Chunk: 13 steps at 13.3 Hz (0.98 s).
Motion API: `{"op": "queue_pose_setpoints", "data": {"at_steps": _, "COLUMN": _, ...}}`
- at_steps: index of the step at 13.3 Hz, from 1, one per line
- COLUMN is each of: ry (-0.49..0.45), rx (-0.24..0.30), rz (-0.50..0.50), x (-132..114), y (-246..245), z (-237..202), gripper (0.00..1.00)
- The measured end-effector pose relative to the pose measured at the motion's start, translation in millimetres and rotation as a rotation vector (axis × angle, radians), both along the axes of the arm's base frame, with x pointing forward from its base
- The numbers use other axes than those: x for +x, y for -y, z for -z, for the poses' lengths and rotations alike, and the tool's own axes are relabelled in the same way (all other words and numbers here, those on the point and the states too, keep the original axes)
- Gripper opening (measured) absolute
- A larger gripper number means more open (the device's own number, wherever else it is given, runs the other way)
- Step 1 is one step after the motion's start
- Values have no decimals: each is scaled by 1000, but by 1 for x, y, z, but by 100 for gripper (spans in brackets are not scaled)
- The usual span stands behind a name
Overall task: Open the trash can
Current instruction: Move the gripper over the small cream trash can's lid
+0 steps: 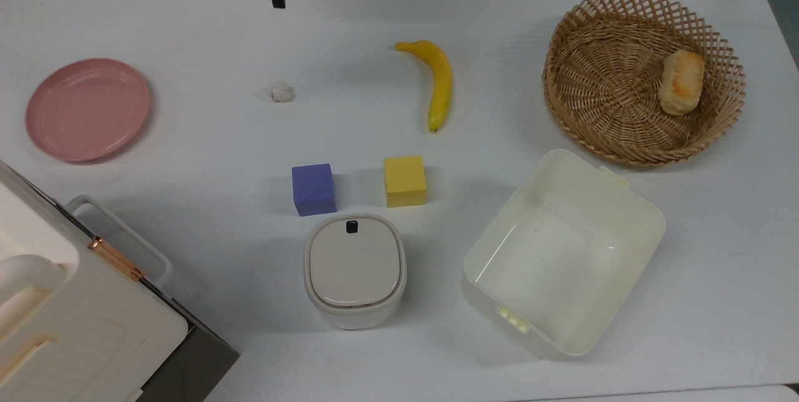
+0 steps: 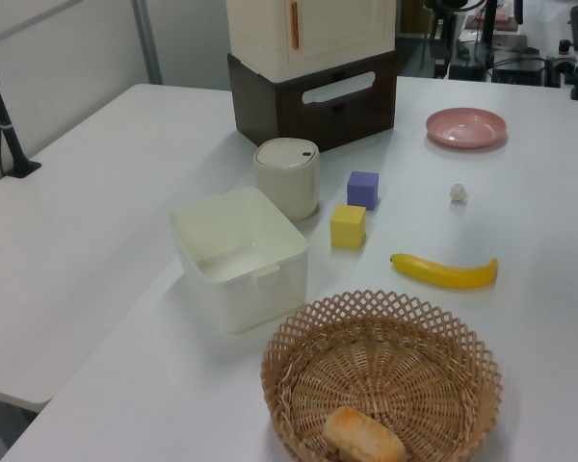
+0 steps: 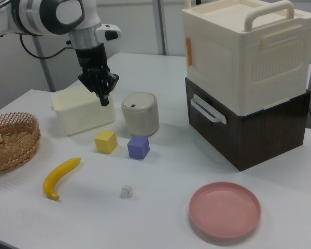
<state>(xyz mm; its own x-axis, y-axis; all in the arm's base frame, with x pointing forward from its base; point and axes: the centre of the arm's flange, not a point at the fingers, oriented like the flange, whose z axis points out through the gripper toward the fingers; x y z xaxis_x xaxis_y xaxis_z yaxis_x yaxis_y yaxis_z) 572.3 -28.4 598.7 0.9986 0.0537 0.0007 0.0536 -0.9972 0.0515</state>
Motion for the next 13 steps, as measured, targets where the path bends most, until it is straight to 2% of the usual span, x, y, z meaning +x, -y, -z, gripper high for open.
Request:
{"op": "queue_pose_setpoints", "data": {"at_steps": 4, "ry": 75, "rx": 0, "rz": -15, "x": 20, "y": -6, "z": 9, "gripper": 1}}
{"op": "queue_pose_setpoints", "data": {"at_steps": 7, "ry": 198, "rx": 2, "rz": -30, "x": 40, "y": -12, "z": 8, "gripper": 1}}
{"op": "queue_pose_setpoints", "data": {"at_steps": 9, "ry": 284, "rx": 36, "rz": -26, "x": 60, "y": -16, "z": 16, "gripper": 1}}
{"op": "queue_pose_setpoints", "data": {"at_steps": 13, "ry": 395, "rx": 52, "rz": -39, "x": 99, "y": -28, "z": 46, "gripper": 1}}
